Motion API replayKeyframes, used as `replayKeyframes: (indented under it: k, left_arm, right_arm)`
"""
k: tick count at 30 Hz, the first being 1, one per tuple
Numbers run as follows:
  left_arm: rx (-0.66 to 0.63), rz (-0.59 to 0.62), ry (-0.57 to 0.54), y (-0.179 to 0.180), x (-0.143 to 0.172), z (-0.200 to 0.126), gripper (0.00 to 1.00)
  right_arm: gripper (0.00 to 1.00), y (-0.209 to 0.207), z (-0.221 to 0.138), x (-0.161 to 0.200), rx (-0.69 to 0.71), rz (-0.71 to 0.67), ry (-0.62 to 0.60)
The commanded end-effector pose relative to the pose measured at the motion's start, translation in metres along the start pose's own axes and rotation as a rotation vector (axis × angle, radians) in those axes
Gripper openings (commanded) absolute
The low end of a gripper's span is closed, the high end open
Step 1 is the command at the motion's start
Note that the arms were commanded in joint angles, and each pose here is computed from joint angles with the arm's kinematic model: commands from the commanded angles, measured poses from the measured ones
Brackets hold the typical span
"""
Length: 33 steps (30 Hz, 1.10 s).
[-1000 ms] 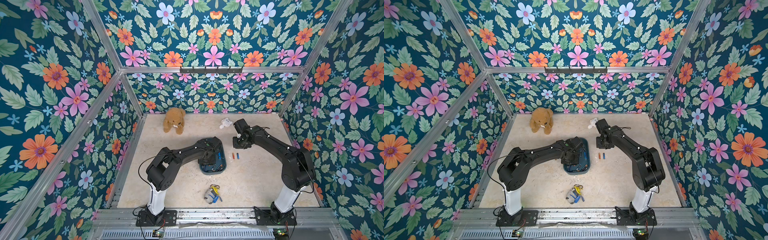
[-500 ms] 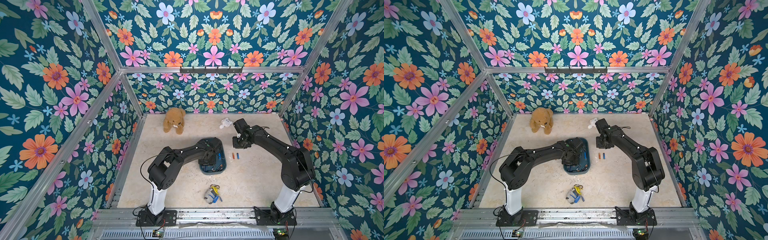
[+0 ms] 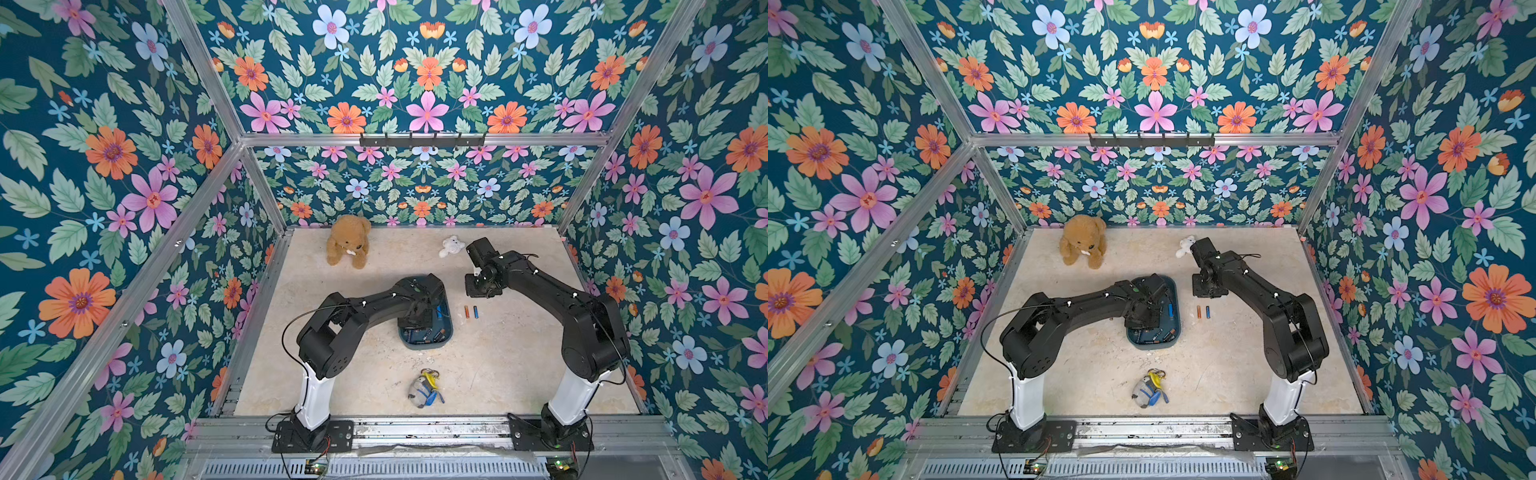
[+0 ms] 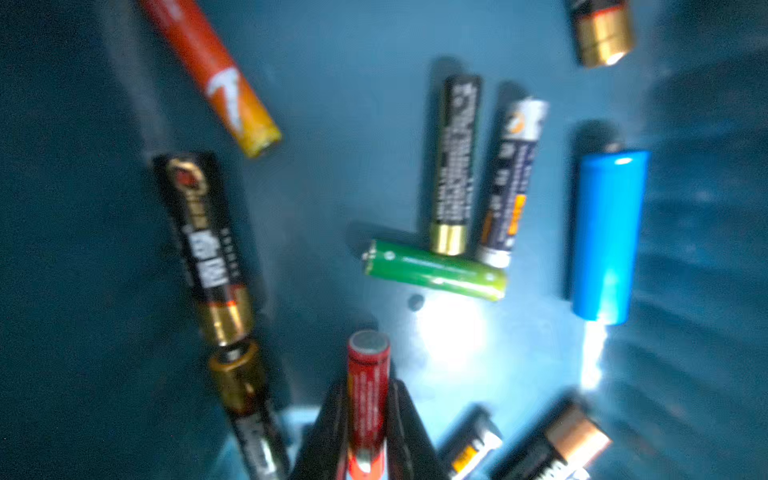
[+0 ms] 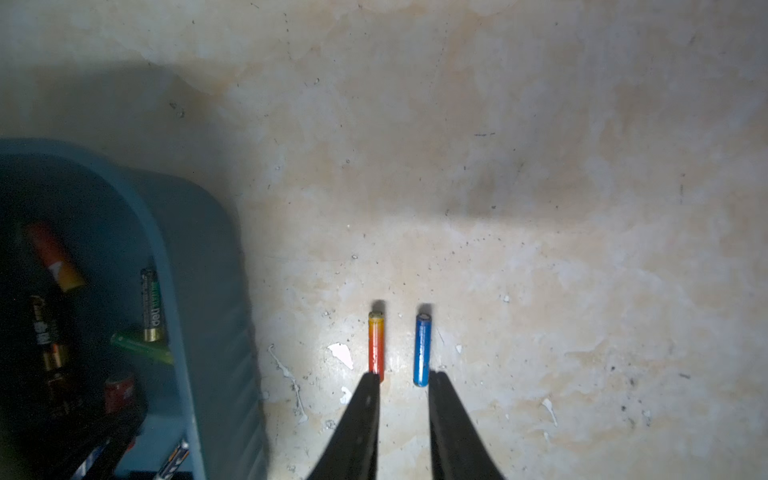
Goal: Take the batteries out of the storage box
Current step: Pick up the battery from the storage box, then place the battery at the center of the board.
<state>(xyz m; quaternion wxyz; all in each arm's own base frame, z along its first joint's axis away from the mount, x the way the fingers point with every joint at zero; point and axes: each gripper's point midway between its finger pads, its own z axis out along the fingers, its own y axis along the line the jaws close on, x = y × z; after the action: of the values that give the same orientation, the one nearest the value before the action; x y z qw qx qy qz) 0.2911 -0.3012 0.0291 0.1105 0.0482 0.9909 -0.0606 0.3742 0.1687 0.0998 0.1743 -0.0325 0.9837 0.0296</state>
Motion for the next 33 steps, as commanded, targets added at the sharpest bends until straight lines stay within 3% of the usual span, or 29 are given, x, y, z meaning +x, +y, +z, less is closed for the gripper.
replayKeyframes:
  k: [1, 19, 33]
  left_arm:
    - [-0.006, 0.016, -0.005, 0.001, -0.004, -0.005, 0.20]
    - [0.003, -0.015, -0.094, 0.021, -0.044, -0.055, 0.18]
    - [-0.035, -0.083, -0.133, 0.082, -0.062, -0.084, 0.19]
  right_arm:
    - [0.27, -0.001, -0.001, 0.001, 0.006, 0.002, 0.001]
    - [0.27, 0.004, -0.006, -0.002, -0.015, 0.014, -0.010]
    - [0.27, 0.010, -0.007, 0.001, -0.022, 0.012, -0.004]
